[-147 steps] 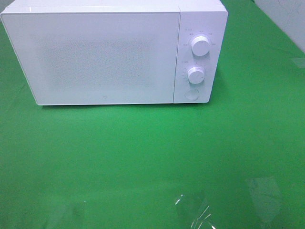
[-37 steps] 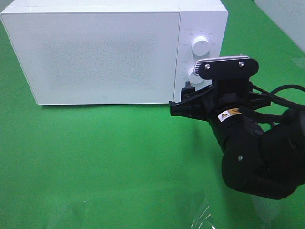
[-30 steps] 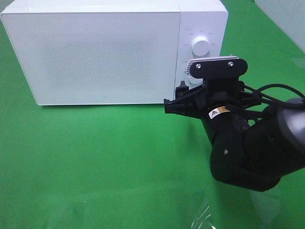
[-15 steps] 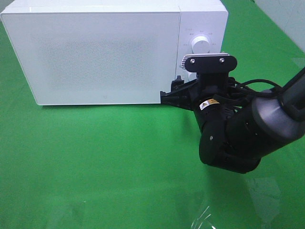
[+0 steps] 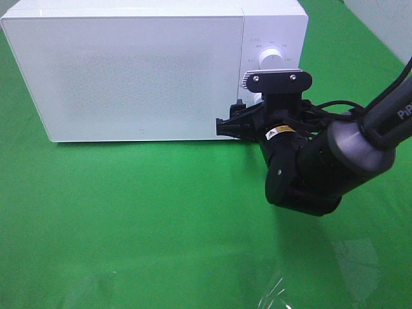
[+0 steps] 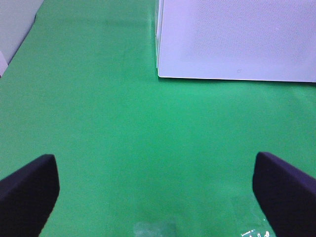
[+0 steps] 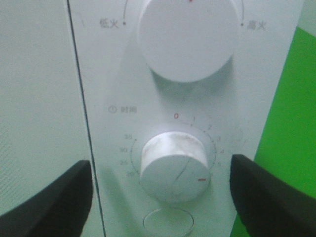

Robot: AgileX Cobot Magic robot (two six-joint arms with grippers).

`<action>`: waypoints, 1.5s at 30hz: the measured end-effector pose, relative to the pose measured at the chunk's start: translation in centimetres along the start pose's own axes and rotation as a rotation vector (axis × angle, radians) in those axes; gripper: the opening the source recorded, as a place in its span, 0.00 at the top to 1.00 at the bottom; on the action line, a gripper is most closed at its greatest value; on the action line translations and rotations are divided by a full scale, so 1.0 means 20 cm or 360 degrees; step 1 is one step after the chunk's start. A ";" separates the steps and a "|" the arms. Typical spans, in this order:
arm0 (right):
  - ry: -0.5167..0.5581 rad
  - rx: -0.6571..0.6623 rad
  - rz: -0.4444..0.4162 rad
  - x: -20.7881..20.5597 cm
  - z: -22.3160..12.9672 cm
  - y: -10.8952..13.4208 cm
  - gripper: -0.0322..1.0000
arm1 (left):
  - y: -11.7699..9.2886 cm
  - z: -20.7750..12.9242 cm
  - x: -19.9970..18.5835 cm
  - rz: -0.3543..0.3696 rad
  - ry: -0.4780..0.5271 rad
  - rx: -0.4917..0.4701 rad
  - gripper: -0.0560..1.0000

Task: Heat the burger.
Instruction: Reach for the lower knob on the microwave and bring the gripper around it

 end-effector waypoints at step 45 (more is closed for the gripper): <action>0.0000 0.0026 -0.0015 0.08 -0.01 -0.03 0.55 | 0.00 0.00 0.00 0.0000 0.0000 0.0000 0.02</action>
Point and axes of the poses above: a point on each arm's last joint axis where the gripper is mounted, x pointing out along that axis toward the gripper, y along the wrist's bending axis when the last joint is at zero, z = x × y, the point moved 7 cm from there along x, pointing out along that axis toward the gripper, and after that the axes turned 12 degrees about x, right-handed, at the moved point
